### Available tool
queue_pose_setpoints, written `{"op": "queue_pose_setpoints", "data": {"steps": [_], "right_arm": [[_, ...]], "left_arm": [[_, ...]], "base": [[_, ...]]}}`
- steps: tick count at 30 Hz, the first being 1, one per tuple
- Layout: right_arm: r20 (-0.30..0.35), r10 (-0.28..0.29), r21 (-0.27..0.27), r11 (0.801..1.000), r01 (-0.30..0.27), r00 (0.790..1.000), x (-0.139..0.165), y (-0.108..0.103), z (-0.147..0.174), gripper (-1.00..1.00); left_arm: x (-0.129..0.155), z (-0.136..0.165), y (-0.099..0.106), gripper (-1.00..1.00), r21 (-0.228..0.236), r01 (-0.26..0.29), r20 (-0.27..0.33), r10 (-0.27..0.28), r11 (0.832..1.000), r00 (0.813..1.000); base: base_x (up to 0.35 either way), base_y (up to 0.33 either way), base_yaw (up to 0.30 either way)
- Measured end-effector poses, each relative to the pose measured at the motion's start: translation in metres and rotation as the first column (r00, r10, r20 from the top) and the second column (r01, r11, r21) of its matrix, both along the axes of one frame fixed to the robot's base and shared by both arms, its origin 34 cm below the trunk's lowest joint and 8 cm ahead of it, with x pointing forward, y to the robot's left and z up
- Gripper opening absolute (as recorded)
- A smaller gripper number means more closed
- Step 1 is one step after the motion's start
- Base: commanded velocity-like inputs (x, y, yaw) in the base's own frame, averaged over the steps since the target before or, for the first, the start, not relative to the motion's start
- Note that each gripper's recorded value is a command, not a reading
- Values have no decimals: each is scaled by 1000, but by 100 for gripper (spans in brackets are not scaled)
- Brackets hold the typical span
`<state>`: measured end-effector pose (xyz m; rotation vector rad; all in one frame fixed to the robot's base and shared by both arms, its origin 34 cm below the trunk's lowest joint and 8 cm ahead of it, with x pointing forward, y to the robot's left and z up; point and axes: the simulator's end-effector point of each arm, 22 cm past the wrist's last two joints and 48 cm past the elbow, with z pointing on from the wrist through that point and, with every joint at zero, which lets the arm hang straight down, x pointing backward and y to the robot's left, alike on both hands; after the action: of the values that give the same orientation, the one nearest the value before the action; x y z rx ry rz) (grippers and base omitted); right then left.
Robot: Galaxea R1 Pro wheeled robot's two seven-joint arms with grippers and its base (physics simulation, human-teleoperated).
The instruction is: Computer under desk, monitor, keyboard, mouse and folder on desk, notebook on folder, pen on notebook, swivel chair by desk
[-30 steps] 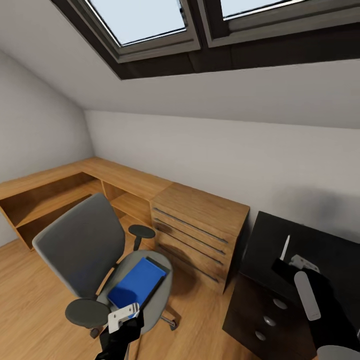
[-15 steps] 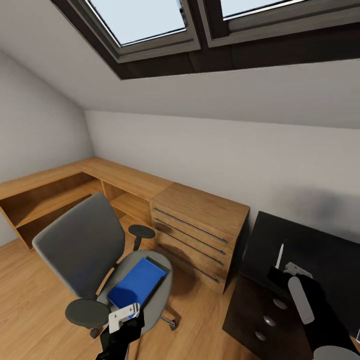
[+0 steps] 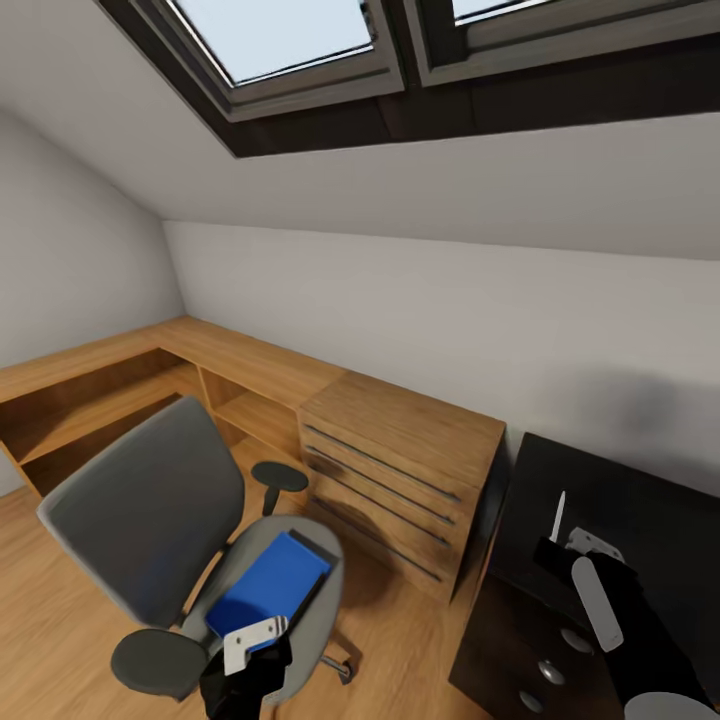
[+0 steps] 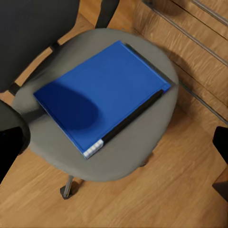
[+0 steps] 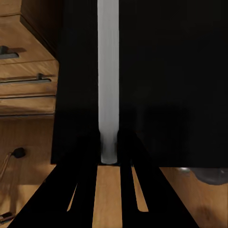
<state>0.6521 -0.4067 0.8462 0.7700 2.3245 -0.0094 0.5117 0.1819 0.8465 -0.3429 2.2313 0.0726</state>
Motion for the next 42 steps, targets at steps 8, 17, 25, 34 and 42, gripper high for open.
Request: {"op": "queue_pose_setpoints", "data": {"steps": [8,17,25,34,42], "right_arm": [[-24,7,-1,1000,-7,1000,-3,2,-9,-100],[-99,-10,-30,1000,7,995,-21,-5,-45,-100],[-116,-23,-49,999,17,993,-20,-8,-57,-100],[-129,-44,-78,996,34,991,-16,-20,-65,-100],[-128,-51,-85,996,40,991,-14,-23,-66,-100]], "left_arm": [[-1,0,-1,100,6,1,-3,-1,1000,1000],[-1,0,-1,100,7,1,-2,-1,1000,1000],[-1,0,-1,100,7,1,-2,-1,1000,1000],[-1,1,-1,100,7,0,0,0,1000,1000],[-1,1,-1,100,8,-1,0,1,1000,1000]], "base": [[78,0,0],[8,0,0],[0,0,0],[45,0,0],[280,0,0]]}}
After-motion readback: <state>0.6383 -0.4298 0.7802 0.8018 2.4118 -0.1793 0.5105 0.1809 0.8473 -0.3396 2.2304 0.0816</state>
